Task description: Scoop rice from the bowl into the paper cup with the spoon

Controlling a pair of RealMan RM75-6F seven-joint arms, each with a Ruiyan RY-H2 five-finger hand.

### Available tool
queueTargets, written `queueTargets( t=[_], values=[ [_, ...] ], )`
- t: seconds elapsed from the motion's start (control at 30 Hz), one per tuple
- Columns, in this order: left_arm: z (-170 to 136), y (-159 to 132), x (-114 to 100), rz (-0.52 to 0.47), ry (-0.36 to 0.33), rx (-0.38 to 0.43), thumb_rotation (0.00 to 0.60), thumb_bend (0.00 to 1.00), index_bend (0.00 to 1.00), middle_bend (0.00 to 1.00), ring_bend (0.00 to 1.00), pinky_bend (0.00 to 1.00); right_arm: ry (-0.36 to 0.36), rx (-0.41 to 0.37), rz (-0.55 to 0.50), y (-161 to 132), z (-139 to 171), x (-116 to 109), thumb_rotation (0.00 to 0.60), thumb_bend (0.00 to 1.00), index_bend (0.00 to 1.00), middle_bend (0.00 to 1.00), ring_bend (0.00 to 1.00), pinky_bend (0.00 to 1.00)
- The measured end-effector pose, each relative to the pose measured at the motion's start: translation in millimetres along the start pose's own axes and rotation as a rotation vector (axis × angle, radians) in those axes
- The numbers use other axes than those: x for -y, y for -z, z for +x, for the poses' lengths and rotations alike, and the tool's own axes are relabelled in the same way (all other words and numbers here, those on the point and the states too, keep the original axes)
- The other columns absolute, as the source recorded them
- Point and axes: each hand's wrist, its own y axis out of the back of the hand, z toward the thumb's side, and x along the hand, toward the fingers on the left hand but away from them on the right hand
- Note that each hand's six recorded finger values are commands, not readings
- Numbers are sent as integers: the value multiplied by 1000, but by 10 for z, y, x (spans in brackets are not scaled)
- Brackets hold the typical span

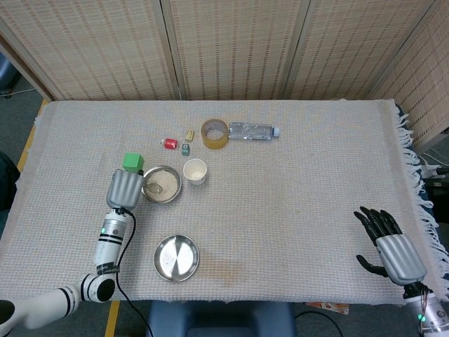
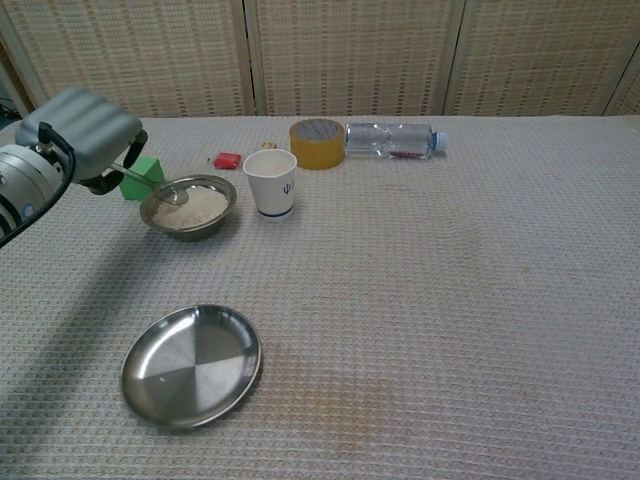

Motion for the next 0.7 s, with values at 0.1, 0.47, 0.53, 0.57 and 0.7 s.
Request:
queueTargets(
  t=[0.1, 0.47, 0.53, 0.57, 0.7],
  values=[
    [47, -55, -11, 89, -30, -19, 600, 410, 804, 1000, 1000, 1000, -8, 1, 4, 8, 7, -8, 600, 170, 0, 0, 0, 0],
    [117, -210, -5, 336, -140, -40, 600, 410, 802, 1000, 1000, 1000, -22, -5, 1, -17, 46, -12, 600, 170, 0, 0, 0, 0],
    [110, -251, 6, 378, -159, -36, 600, 411, 802, 1000, 1000, 1000, -28, -7, 1, -21, 51, -4, 600, 170, 0, 0, 0, 0],
    [106, -268, 11, 394, -166, -35, 600, 411, 802, 1000, 1000, 1000, -30, -8, 2, -24, 53, -2, 600, 170, 0, 0, 0, 0],
    [96, -324, 49, 458, -189, -30, 600, 413, 802, 1000, 1000, 1000, -37, -13, -1, -38, 67, -2, 600, 170, 0, 0, 0, 0]
  ],
)
